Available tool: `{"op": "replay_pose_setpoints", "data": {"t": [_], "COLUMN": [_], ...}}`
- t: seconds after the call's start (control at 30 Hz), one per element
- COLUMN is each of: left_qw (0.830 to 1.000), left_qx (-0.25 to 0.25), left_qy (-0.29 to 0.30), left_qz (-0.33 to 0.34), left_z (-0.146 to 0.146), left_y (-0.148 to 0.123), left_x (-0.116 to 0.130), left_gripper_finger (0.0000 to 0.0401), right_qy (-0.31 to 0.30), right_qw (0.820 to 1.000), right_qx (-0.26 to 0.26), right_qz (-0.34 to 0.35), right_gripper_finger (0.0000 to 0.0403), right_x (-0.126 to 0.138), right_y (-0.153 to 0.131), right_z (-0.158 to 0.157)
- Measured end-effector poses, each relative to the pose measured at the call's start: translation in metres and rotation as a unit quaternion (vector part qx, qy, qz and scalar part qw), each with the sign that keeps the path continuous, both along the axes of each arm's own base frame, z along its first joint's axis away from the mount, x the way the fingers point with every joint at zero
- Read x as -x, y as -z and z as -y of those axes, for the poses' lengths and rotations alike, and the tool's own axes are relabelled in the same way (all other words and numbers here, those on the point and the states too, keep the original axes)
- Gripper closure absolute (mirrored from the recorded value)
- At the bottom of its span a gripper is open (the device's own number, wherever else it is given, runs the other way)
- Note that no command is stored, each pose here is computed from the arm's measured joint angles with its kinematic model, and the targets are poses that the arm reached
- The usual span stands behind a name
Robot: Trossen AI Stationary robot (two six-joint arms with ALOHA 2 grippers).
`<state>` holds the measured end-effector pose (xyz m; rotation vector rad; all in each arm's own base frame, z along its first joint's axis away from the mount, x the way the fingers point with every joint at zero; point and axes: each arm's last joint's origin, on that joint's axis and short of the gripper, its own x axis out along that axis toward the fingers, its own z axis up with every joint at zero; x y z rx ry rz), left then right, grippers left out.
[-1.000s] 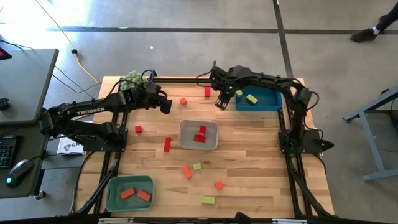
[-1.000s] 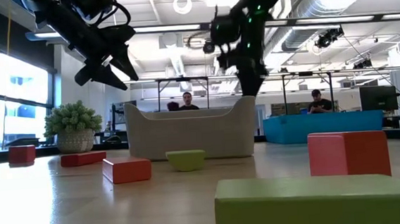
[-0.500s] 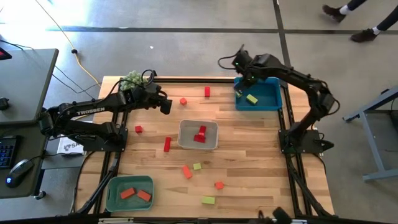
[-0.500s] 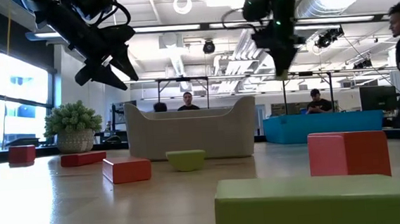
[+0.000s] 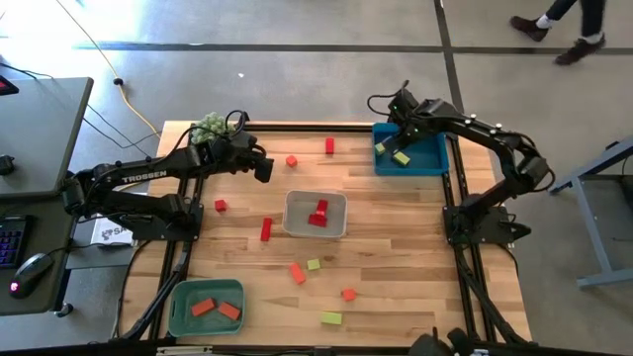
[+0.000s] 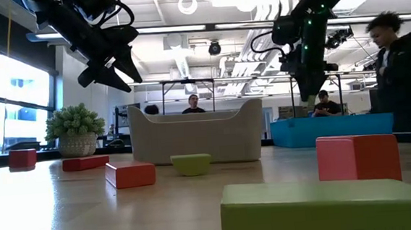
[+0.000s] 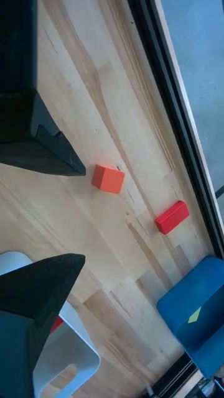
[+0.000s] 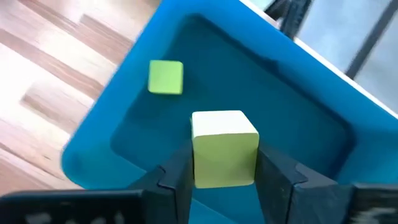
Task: Sort & place blocks by color
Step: Put the green wooden block into the blue bin
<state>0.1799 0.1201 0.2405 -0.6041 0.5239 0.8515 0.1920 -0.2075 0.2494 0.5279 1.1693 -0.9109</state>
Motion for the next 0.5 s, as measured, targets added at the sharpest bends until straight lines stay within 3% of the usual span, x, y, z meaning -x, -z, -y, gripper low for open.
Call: {"op": "replay_pose_setpoints", "data": {"t": [0.5], "left_qw": [1.000], "left_qx": [0.027], "left_qy": [-0.002], "left_qz": [-0.011], "left_z": [0.0022], "left_y": [0.0037], "left_x": [0.0025], "left_gripper_finger": [0.0176], "right_qy": [-0.009], "right_qw": [1.000], "right_qx": [0.002], "right_qz": [0.010], "right_gripper_finger": [0.0255], "right_x": [0.0008], "right_y": [0.0059], "right_z": [0.0021]}}
